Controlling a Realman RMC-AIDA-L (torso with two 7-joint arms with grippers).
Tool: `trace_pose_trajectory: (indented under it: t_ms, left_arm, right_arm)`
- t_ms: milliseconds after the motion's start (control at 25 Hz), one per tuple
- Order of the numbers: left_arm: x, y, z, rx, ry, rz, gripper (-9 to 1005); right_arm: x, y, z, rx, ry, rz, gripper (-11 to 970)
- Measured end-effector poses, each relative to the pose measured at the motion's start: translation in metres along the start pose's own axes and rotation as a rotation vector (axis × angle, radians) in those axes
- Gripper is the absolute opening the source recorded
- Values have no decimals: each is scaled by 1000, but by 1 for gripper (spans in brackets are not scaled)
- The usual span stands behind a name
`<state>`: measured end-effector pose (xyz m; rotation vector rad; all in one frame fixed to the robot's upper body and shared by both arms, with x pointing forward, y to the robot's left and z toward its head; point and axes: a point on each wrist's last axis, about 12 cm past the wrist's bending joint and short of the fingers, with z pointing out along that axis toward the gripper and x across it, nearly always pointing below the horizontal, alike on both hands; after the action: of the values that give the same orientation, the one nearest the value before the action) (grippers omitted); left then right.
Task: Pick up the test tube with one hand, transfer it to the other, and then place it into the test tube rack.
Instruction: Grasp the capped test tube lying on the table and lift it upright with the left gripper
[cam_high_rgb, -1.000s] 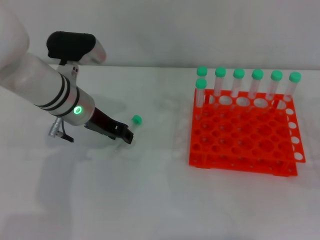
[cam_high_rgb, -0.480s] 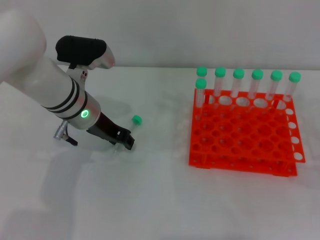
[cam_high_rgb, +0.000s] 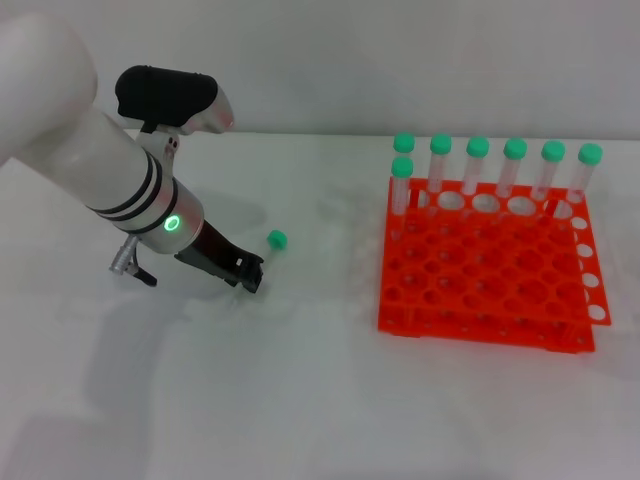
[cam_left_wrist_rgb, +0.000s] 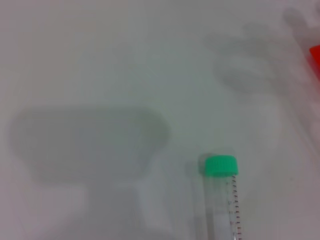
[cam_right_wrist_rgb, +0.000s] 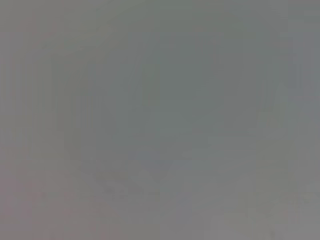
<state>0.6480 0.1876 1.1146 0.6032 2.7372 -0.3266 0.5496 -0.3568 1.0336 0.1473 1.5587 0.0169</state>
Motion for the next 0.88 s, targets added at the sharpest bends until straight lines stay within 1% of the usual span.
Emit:
trace_pose_trajectory:
  t_ms: [200, 320, 480, 600, 640, 720, 800, 840, 880]
  left_arm:
    - [-3, -1, -1, -1, -2, 10, 217]
    - [-3, -2, -1, -2, 0, 14, 188]
    - [-3, -2, -2, -3, -1, 16, 188]
    - [-6, 0, -3, -14, -26, 18, 188]
    - [-9, 3, -5, -26, -69, 12, 188]
    - [-9, 5, -5, -29, -88, 7, 188]
    - [-11, 9, -6, -33, -157, -4, 188]
    - [-13, 14, -6, -32, -230, -14, 188]
    - [-13, 14, -6, -32, -230, -14, 188]
  right_arm:
    - [0, -1, 0, 1, -1, -1, 825]
    - [0, -1, 0, 2, -1, -1, 825]
    - [0, -1, -1, 5, 0, 0, 825]
    - [0, -2, -1, 6, 0, 0, 825]
    - [0, -1, -1, 6, 0, 1, 825]
    - [1, -1, -1, 6, 1, 1, 825]
    - [1, -1, -2, 7, 2, 2, 825]
    - [1, -1, -2, 7, 2, 2, 825]
    - [1, -1, -2, 8, 2, 2, 825]
